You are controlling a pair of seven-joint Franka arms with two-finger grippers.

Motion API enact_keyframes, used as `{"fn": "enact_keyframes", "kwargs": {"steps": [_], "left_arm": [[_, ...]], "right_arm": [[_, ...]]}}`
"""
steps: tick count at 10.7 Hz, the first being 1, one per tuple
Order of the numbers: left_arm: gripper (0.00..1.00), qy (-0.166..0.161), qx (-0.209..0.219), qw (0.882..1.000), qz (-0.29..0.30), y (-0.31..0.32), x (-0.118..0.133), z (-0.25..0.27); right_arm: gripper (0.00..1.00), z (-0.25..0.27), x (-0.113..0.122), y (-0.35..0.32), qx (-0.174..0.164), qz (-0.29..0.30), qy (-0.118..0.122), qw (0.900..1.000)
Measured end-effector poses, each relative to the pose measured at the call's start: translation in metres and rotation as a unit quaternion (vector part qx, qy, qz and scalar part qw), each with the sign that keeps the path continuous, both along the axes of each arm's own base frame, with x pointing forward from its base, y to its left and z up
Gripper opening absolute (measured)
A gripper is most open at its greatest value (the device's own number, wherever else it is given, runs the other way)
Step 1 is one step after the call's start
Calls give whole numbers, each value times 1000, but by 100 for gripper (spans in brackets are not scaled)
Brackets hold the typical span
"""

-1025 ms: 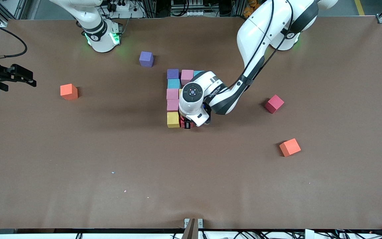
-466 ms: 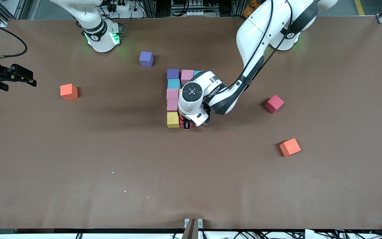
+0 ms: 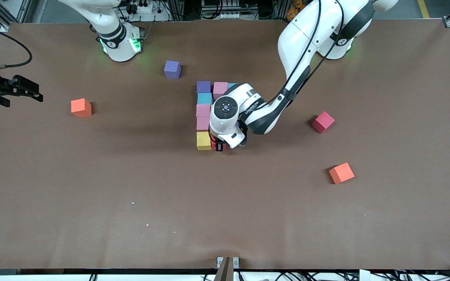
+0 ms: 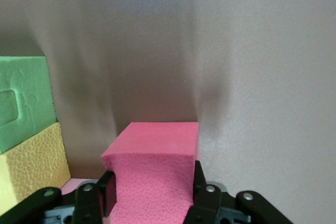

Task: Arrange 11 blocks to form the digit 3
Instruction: 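Lower the pink block beside yellow with the left gripper and open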

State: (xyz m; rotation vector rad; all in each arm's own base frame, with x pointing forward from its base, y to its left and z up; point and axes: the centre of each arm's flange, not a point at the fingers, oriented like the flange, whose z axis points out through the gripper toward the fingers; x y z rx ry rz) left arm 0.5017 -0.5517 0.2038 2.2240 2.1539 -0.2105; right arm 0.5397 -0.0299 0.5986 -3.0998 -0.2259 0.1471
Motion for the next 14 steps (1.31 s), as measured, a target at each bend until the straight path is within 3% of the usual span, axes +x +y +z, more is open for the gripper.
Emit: {"fn": "enact_keyframes", "kwargs": {"steps": [3, 6, 7, 10, 14], "left_arm": [[57, 0, 0, 1000, 0, 0, 0, 0], [94, 0, 1, 1000, -1, -1, -2, -10], [100, -3, -2, 1000, -1, -2, 0, -8], [100, -17, -11, 1000, 1, -3, 9, 20], [100, -35, 24, 999, -28, 11, 1, 104]], "right_arm": [[100, 0, 0, 0, 0, 0, 0, 1000], [100, 0, 0, 0, 0, 0, 0, 1000], [100, 0, 0, 0, 0, 0, 0, 1000], [100, 0, 0, 0, 0, 0, 0, 1000], [100, 0, 0, 1, 0, 1, 0, 1000]]}}
